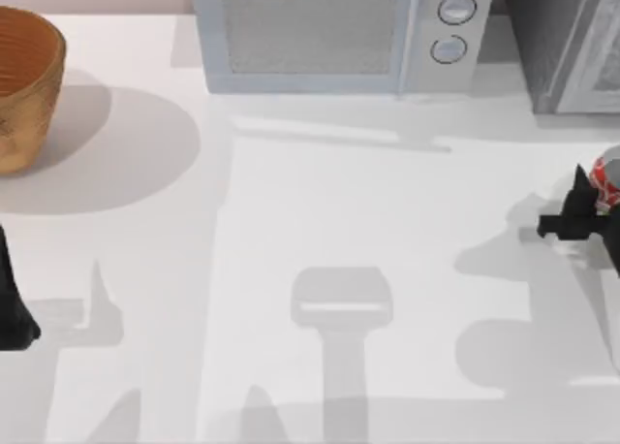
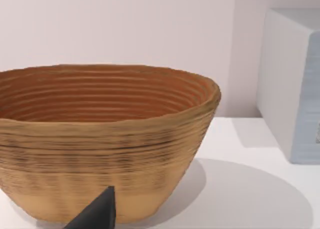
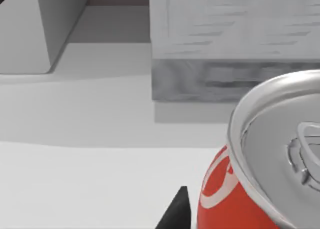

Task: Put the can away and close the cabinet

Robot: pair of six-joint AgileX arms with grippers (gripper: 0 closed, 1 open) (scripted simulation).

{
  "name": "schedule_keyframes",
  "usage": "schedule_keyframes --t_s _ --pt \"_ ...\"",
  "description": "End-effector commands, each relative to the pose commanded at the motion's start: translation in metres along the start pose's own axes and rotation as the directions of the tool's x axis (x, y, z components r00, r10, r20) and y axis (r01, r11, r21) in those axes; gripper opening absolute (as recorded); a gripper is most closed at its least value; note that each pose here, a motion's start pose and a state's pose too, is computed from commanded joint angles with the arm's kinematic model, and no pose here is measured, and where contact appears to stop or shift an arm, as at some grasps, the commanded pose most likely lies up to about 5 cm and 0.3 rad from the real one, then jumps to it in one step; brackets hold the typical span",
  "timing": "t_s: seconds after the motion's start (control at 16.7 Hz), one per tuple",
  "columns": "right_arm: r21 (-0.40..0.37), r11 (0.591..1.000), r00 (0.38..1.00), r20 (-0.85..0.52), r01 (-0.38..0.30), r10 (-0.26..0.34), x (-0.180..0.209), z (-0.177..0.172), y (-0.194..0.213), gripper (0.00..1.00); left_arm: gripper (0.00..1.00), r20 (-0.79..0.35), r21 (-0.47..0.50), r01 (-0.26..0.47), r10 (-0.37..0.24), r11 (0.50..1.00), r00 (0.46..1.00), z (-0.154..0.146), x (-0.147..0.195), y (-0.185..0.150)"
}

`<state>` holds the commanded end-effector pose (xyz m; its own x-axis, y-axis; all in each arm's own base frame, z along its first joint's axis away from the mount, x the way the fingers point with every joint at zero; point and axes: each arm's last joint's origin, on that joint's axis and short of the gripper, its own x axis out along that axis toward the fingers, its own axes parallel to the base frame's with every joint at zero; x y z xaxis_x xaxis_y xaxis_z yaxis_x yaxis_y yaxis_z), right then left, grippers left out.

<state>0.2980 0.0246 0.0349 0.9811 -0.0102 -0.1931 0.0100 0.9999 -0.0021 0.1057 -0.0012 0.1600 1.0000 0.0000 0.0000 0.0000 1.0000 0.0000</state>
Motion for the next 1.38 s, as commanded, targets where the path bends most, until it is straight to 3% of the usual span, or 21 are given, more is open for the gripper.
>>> schedule_keyframes --t_s 0.6,0.96,1.38 --pt "0.001 1.0 1.0 0.006 -0.003 0.003 0.001 0.008 0.001 0.0 1.0 0.0 0.0 0.0 0.0 1.0 1.0 0.0 0.0 0.0" --pt "-0.001 1.0 1.0 -0.001 -0.001 0.001 0.001 0.066 0.001 0.0 1.0 0.0 0.0 0.0 0.0 1.0 1.0 0.0 0.0 0.0" --pt "0.0 1.0 1.0 -0.007 0.0 0.0 -0.025 0.139 0.0 0.0 1.0 0.0 0.0 0.0 0.0 1.0 1.0 0.0 0.0 0.0"
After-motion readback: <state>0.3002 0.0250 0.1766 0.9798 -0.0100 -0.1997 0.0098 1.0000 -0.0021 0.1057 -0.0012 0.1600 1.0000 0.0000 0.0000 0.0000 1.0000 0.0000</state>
